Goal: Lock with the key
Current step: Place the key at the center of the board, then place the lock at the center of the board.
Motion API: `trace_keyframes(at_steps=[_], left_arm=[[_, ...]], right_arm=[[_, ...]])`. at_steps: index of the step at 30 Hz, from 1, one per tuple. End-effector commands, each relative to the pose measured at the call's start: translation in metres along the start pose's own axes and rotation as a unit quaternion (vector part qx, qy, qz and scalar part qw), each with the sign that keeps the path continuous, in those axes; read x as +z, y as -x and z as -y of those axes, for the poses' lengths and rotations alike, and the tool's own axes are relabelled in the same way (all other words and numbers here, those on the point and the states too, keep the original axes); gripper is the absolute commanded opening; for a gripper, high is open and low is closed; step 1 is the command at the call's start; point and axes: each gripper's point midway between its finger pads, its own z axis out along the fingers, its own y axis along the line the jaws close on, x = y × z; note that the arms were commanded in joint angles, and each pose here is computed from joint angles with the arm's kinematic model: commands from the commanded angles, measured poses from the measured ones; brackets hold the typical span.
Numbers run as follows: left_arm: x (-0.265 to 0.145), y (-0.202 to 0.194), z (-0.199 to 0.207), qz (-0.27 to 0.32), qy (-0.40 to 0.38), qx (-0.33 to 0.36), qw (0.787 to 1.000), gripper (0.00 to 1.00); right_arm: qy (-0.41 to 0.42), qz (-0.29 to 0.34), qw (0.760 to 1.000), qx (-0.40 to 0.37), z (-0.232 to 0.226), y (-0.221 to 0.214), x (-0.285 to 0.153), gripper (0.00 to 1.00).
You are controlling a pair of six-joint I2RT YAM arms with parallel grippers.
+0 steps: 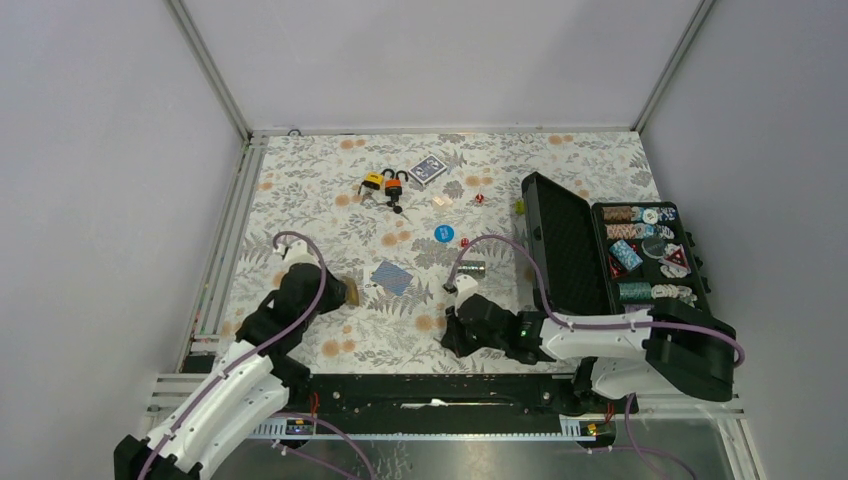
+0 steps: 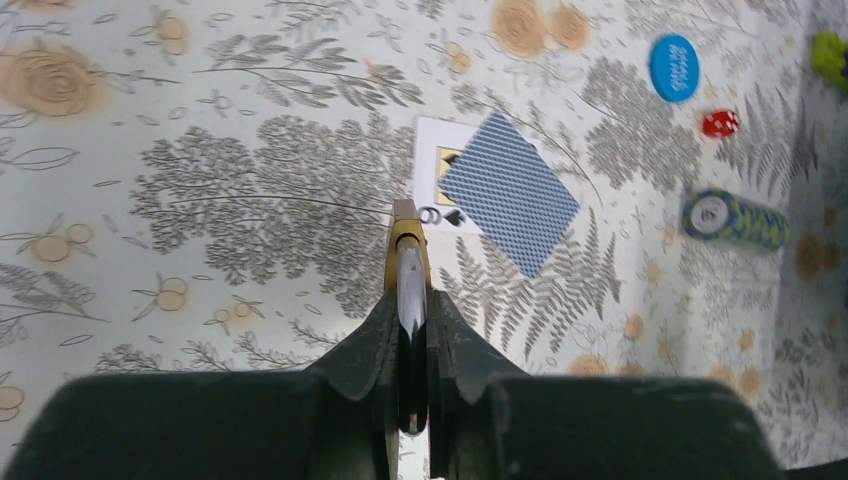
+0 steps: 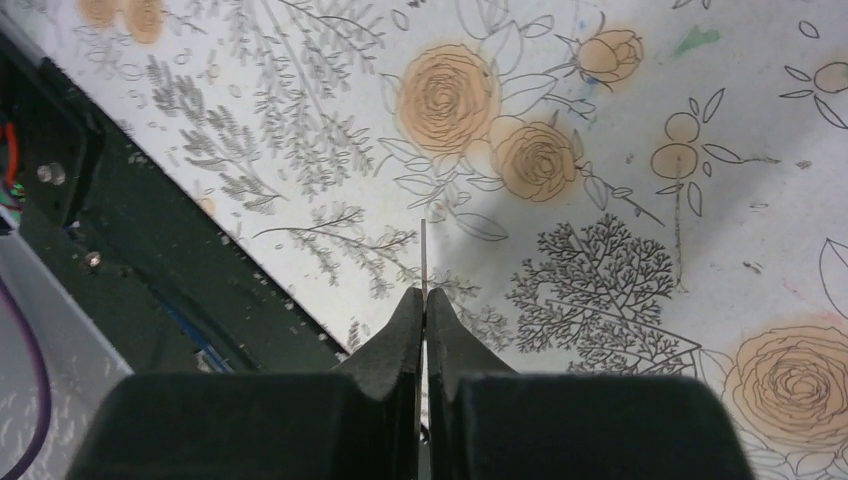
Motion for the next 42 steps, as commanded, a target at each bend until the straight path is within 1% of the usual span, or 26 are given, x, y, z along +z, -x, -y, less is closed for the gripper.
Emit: trace_keyframes(at_steps=[1,4,6,7,9,10,12,14,15,17,22,24,31,33,34,35,37,42], left_arm=[[0.004,0.034,0.008,0.058,-0.022,-0.064,0.996,0.0],[0.01,0.033,-0.008,0.059,0.0,-0.083,0.995,0.01],[0.014,0.031,-0.014,0.057,0.003,-0.093,0.994,0.01],[0.016,0.03,-0.017,0.054,0.007,-0.097,0.994,0.01],[0.019,0.026,-0.025,0.05,0.02,-0.102,0.993,0.02],[0.02,0.024,-0.029,0.047,0.026,-0.105,0.993,0.03],[0.022,0.02,-0.036,0.044,0.038,-0.111,0.992,0.07],[0.022,0.019,-0.042,0.045,0.051,-0.114,0.991,0.13],[0.022,0.019,-0.044,0.047,0.057,-0.115,0.991,0.16],[0.019,0.019,-0.05,0.052,0.071,-0.119,0.989,0.25],[0.013,0.02,-0.06,0.064,0.095,-0.129,0.985,0.48],[0.011,0.019,-0.063,0.065,0.102,-0.132,0.984,0.52],[0.01,0.01,-0.07,0.055,0.119,-0.145,0.981,0.55],[0.011,0.008,-0.07,0.051,0.12,-0.15,0.98,0.7],[0.011,0.007,-0.07,0.049,0.12,-0.152,0.98,0.76],[0.012,0.005,-0.07,0.046,0.121,-0.154,0.98,0.79],[0.013,0.003,-0.071,0.042,0.123,-0.159,0.979,0.83],[0.015,-0.001,-0.075,0.036,0.139,-0.17,0.975,0.86]], right_arm=[[0.003,0.006,1.0,0.02,-0.002,0.01,0.013,0.0],[-0.02,-0.013,1.0,0.021,0.006,0.007,0.019,0.01],[-0.037,-0.029,0.999,0.018,0.011,0.004,0.022,0.06],[-0.046,-0.037,0.998,0.015,0.013,0.003,0.022,0.09],[-0.068,-0.049,0.996,0.01,0.018,0.002,0.022,0.21],[-0.078,-0.052,0.996,0.007,0.02,0.003,0.022,0.28],[-0.099,-0.06,0.993,-0.003,0.026,0.005,0.018,0.39],[-0.114,-0.059,0.992,-0.013,0.029,0.01,0.013,0.47],[-0.12,-0.058,0.991,-0.019,0.03,0.013,0.011,0.54],[-0.122,-0.051,0.991,-0.029,0.029,0.02,0.005,0.59],[-0.116,-0.035,0.992,-0.047,0.025,0.031,-0.008,0.64],[-0.113,-0.027,0.992,-0.05,0.024,0.036,-0.013,0.64],[-0.119,-0.007,0.991,-0.061,0.027,0.045,-0.028,0.65],[-0.124,-0.002,0.99,-0.062,0.028,0.047,-0.031,0.66],[-0.127,-0.001,0.99,-0.062,0.029,0.048,-0.033,0.66],[-0.125,0.0,0.99,-0.061,0.028,0.048,-0.034,0.67],[-0.115,0.004,0.992,-0.057,0.024,0.051,-0.037,0.68],[-0.1,0.014,0.994,-0.046,0.015,0.058,-0.041,0.69]])
